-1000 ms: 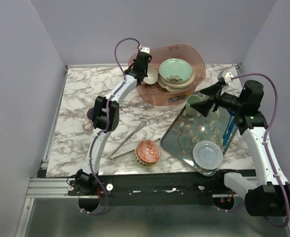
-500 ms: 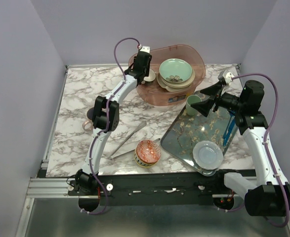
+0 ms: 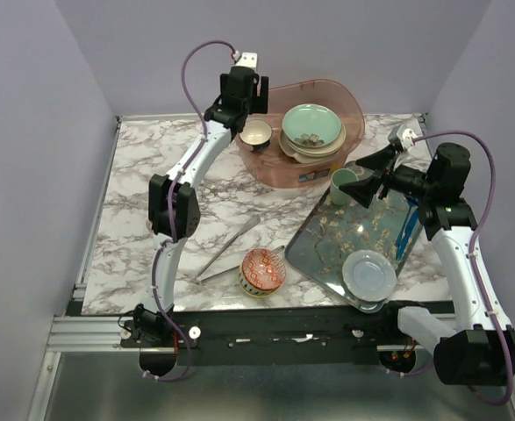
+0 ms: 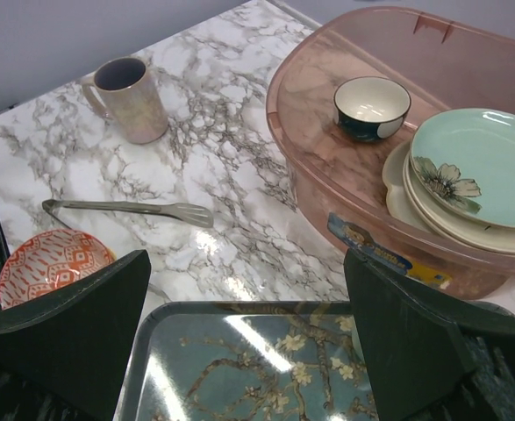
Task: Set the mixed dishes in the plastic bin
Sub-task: Place the bowl in the plastic bin, then pick up the bowl from the center of the board.
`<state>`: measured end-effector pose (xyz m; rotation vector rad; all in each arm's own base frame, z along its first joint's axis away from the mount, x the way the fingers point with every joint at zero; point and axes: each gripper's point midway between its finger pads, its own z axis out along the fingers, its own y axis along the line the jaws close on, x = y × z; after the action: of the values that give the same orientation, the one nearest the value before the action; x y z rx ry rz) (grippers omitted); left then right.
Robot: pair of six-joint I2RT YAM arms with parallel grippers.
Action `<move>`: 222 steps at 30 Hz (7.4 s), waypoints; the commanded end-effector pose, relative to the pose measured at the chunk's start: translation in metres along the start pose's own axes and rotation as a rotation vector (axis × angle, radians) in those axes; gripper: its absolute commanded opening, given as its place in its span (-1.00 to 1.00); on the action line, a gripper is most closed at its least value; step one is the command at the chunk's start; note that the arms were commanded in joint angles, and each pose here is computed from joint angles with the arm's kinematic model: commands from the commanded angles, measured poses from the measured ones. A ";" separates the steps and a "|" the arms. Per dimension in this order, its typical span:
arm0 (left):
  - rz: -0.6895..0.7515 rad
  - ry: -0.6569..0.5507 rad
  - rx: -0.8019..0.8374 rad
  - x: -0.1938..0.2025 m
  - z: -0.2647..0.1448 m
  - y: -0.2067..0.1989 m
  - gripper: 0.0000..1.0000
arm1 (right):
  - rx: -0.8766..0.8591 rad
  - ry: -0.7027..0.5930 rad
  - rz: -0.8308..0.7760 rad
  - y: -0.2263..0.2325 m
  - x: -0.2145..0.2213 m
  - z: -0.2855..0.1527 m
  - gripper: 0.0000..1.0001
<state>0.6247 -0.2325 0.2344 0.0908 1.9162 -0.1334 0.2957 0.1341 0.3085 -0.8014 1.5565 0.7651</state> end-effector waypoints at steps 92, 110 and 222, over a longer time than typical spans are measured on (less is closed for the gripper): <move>-0.096 -0.335 0.211 0.033 -0.360 0.084 0.97 | -0.834 0.675 -0.314 0.181 0.204 0.139 -0.01; -0.094 -0.334 0.220 0.034 -0.360 0.082 0.97 | -0.832 0.722 -0.282 0.185 0.220 0.145 -0.27; 0.354 0.291 -0.020 0.133 -0.328 -0.070 -0.83 | -0.112 0.443 -0.046 0.071 0.055 0.128 -0.99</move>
<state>0.2604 -0.2567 0.2097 0.4603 2.1959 0.1236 0.3008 0.2735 0.2146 -1.1800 1.9741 0.6437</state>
